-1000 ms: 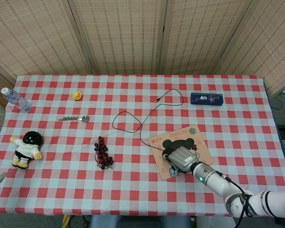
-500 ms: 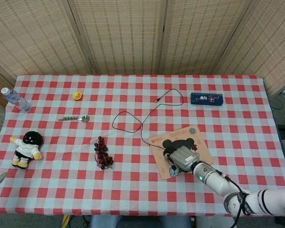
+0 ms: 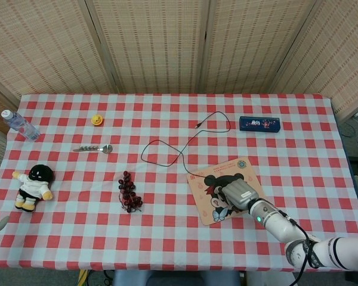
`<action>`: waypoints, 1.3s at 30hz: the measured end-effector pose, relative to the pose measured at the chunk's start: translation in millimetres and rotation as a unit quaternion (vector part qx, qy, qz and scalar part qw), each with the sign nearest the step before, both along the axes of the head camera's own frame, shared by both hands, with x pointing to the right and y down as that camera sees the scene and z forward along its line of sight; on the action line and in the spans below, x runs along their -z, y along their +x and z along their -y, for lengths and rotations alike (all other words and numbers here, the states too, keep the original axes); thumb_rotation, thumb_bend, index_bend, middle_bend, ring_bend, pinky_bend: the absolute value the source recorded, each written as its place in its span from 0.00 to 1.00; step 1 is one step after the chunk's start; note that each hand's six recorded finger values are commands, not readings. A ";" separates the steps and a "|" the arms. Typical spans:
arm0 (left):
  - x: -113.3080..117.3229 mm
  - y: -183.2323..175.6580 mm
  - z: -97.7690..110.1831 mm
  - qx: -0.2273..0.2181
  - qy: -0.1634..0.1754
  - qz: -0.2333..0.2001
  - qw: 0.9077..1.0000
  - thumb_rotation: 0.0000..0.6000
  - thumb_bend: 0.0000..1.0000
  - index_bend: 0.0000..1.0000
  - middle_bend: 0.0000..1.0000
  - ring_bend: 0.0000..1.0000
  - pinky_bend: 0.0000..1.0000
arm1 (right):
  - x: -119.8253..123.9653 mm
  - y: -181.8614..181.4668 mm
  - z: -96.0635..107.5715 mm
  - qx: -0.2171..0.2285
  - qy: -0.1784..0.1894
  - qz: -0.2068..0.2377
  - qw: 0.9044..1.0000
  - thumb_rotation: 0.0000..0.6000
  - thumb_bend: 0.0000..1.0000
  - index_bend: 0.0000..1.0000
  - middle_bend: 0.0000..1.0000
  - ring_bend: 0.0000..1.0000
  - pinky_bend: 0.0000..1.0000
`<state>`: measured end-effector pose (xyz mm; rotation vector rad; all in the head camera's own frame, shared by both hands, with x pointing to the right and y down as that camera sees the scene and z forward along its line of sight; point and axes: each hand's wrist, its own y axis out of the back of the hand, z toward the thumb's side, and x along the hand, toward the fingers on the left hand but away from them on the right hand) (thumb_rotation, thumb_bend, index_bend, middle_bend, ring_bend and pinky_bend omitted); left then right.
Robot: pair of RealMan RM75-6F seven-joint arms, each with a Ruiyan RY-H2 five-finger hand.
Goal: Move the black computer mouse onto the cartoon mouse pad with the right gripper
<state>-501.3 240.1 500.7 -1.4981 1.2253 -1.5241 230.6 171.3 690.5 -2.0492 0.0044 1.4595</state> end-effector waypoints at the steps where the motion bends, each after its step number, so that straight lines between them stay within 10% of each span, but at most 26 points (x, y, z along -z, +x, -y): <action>1: -0.2 0.3 0.0 0.000 0.000 -0.001 1.000 1.00 0.19 1.00 0.83 0.51 0.54 | -0.3 2.0 0.9 -0.002 0.001 -0.001 1.000 1.00 1.00 0.21 1.00 1.00 1.00; 32: -6.6 6.7 -1.3 -0.013 -0.011 0.002 1.000 1.00 0.19 1.00 0.83 0.51 0.54 | 46.3 67.4 6.3 -0.090 0.072 0.029 0.993 1.00 1.00 0.21 1.00 1.00 1.00; 39: -12.2 10.7 -2.0 -0.020 -0.019 0.003 1.000 1.00 0.19 1.00 0.83 0.51 0.54 | 70.2 92.9 5.8 -0.119 0.130 0.039 0.984 1.00 0.82 0.24 0.81 0.74 0.96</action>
